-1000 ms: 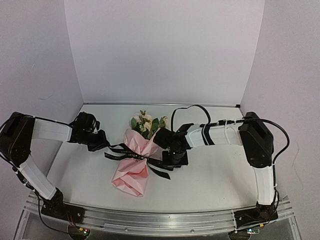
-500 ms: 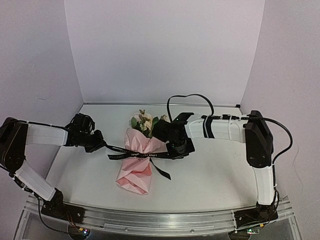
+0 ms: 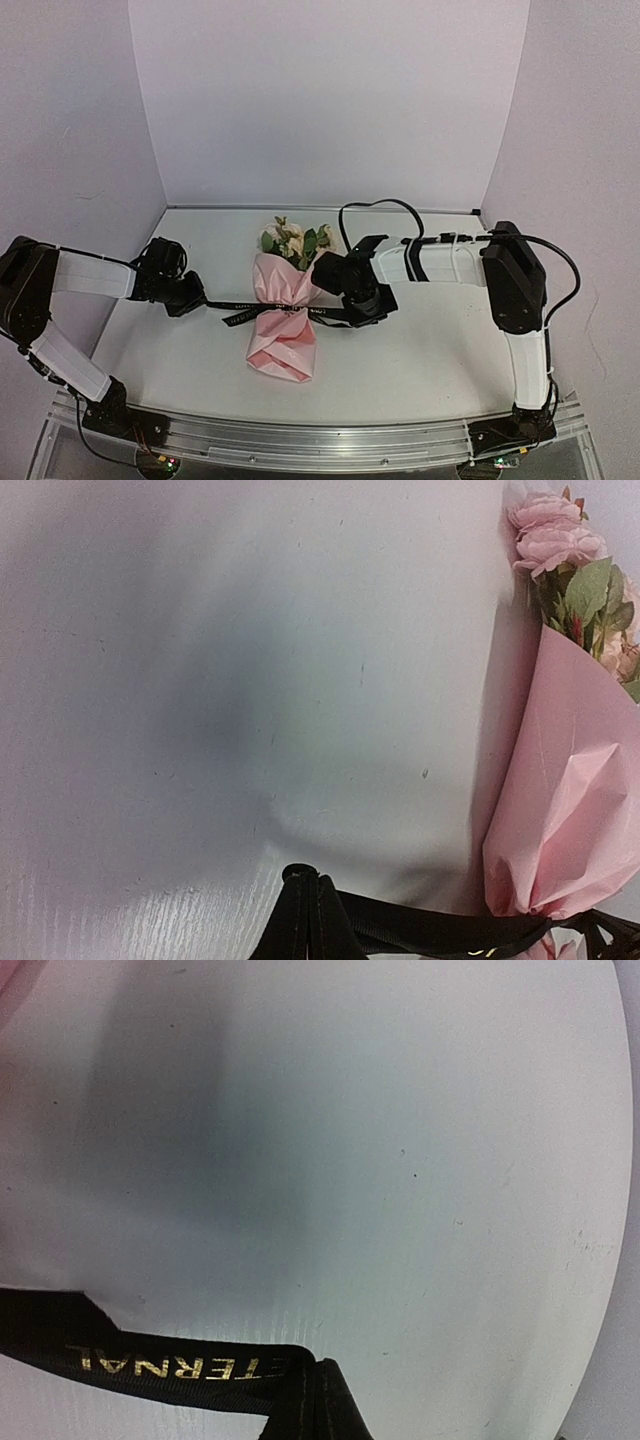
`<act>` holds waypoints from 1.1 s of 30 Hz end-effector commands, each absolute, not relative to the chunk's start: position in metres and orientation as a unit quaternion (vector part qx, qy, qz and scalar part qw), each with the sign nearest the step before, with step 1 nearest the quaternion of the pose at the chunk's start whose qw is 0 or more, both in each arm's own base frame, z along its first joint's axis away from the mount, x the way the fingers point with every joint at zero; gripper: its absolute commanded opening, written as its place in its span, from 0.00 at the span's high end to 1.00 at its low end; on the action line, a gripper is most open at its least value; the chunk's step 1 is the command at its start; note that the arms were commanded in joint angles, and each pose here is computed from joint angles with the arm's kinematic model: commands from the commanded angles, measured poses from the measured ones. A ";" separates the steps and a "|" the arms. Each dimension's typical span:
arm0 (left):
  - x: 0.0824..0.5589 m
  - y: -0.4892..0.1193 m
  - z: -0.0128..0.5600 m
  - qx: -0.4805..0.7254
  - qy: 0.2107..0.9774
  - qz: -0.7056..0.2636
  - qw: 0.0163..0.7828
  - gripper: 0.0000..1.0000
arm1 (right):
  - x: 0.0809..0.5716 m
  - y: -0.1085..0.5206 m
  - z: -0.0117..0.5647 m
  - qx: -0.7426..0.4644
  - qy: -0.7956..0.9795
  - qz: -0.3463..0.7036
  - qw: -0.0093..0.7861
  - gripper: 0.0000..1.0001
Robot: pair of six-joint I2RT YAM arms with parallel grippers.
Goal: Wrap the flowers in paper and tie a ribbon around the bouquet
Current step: Tie the half-tied ribbon around the folded bouquet.
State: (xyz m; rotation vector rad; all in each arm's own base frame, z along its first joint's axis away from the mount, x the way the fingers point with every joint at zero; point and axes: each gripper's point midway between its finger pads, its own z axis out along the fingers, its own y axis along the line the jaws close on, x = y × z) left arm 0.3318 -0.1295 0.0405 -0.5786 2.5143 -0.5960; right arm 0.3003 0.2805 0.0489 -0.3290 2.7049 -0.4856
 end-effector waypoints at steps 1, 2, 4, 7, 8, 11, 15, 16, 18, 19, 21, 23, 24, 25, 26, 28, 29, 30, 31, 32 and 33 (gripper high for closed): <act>0.337 -0.098 0.043 -0.252 0.911 -0.176 0.273 1.00 | 0.298 0.236 0.056 -0.102 0.951 -0.238 0.169 1.00; 0.336 -0.095 0.041 -0.259 0.910 -0.178 0.270 1.00 | 0.297 0.234 0.055 -0.100 0.951 -0.239 0.168 1.00; 0.333 -0.090 0.036 -0.272 0.906 -0.187 0.263 1.00 | 0.296 0.230 0.054 -0.094 0.952 -0.240 0.165 1.00; 0.328 -0.084 0.031 -0.283 0.904 -0.192 0.258 1.00 | 0.293 0.223 0.050 -0.084 0.954 -0.240 0.161 1.00; 0.328 -0.082 0.031 -0.284 0.903 -0.191 0.259 1.00 | 0.293 0.222 0.051 -0.080 0.955 -0.238 0.161 1.00; 0.328 -0.076 0.033 -0.290 0.901 -0.189 0.262 1.00 | 0.293 0.215 0.051 -0.068 0.956 -0.236 0.162 1.00; 0.331 -0.069 0.041 -0.296 0.896 -0.193 0.270 1.00 | 0.294 0.205 0.056 -0.054 0.956 -0.235 0.165 1.00; 0.332 -0.068 0.044 -0.296 0.894 -0.193 0.274 1.00 | 0.294 0.203 0.059 -0.052 0.956 -0.233 0.168 1.00; 0.334 -0.065 0.048 -0.299 0.892 -0.193 0.278 1.00 | 0.295 0.200 0.064 -0.048 0.956 -0.231 0.174 1.00; 0.335 -0.063 0.050 -0.300 0.891 -0.194 0.280 1.00 | 0.295 0.198 0.066 -0.045 0.956 -0.232 0.175 1.00; 0.335 -0.061 0.053 -0.303 0.889 -0.195 0.283 1.00 | 0.296 0.193 0.068 -0.039 0.956 -0.232 0.177 1.00; 0.335 -0.059 0.057 -0.304 0.887 -0.196 0.286 1.00 | 0.295 0.191 0.070 -0.036 0.955 -0.232 0.180 1.00; 0.335 -0.058 0.058 -0.305 0.887 -0.196 0.288 1.00 | 0.295 0.190 0.071 -0.035 0.955 -0.232 0.181 1.00; 0.335 -0.057 0.059 -0.307 0.886 -0.195 0.288 1.00 | 0.294 0.188 0.072 -0.033 0.955 -0.233 0.182 1.00; 0.335 -0.056 0.059 -0.309 0.885 -0.195 0.289 1.00 | 0.294 0.186 0.072 -0.030 0.955 -0.233 0.183 1.00; 0.333 -0.054 0.058 -0.312 0.884 -0.199 0.287 1.00 | 0.292 0.181 0.069 -0.023 0.955 -0.235 0.179 1.00; 0.333 -0.054 0.057 -0.314 0.883 -0.202 0.285 1.00 | 0.291 0.179 0.068 -0.022 0.955 -0.235 0.179 1.00; 0.333 -0.054 0.057 -0.314 0.882 -0.204 0.284 1.00 | 0.290 0.178 0.068 -0.020 0.955 -0.234 0.180 1.00; 0.333 -0.054 0.058 -0.314 0.882 -0.206 0.285 1.00 | 0.290 0.177 0.069 -0.019 0.955 -0.234 0.181 1.00; 0.333 -0.054 0.061 -0.313 0.881 -0.207 0.287 1.00 | 0.290 0.176 0.071 -0.018 0.955 -0.233 0.183 1.00; 0.335 -0.054 0.064 -0.312 0.881 -0.208 0.290 1.00 | 0.290 0.176 0.073 -0.017 0.955 -0.231 0.186 1.00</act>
